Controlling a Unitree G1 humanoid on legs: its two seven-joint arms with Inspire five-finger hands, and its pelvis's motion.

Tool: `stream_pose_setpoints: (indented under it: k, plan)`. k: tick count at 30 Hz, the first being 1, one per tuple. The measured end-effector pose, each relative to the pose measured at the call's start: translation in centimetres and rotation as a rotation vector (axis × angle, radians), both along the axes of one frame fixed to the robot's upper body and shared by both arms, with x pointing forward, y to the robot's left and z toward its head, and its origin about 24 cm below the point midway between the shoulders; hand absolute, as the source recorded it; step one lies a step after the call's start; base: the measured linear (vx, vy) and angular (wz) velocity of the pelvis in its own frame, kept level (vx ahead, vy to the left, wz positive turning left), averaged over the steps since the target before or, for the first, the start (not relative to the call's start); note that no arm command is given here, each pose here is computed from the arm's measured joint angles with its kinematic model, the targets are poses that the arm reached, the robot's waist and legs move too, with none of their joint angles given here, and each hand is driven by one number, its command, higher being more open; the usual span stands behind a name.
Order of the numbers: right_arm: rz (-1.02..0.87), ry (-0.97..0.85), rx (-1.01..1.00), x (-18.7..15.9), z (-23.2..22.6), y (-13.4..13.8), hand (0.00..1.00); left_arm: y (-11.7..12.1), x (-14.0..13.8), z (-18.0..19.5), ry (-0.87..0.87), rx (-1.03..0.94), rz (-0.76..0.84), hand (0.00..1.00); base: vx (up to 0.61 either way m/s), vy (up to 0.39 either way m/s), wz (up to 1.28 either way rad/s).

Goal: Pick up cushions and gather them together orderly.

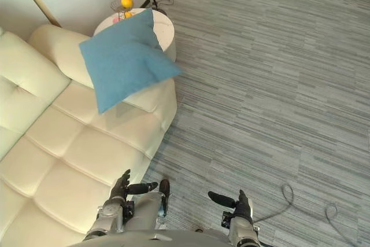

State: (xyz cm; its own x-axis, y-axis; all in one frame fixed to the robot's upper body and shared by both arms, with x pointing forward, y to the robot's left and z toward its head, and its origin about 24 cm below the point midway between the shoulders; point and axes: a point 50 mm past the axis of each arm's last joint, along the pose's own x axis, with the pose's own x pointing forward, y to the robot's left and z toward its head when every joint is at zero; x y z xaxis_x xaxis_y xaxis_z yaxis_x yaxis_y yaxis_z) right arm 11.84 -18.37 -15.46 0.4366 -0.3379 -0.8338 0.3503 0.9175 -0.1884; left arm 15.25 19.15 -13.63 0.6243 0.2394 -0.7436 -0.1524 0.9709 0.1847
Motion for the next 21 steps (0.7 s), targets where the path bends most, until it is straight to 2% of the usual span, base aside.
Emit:
stream_pose_setpoints:
  k: [4, 9, 17, 21]
  plan:
    - [0.008, -0.016, -0.019, -0.2, 0.2, -0.7, 1.00, 0.1, -0.6, -0.3, 0.035, 0.020, -0.039, 1.00, 0.38, 0.072, 0.61]
    - [0.008, -0.037, -0.025, -0.1, 0.4, -0.9, 1.00, -0.1, -0.9, -0.5, 0.043, 0.015, -0.028, 1.00, 0.29, -0.109, 0.64]
    - [-0.074, -0.044, -0.033, -0.2, 0.5, -2.1, 1.00, -1.2, -1.7, -1.1, 0.075, -0.020, -0.003, 1.00, 0.30, -0.405, 0.51]
    - [-0.071, -0.032, -0.030, -0.7, 0.3, -2.0, 1.00, -0.9, -1.1, -0.6, 0.035, -0.032, 0.031, 1.00, 0.28, -0.239, 0.64]
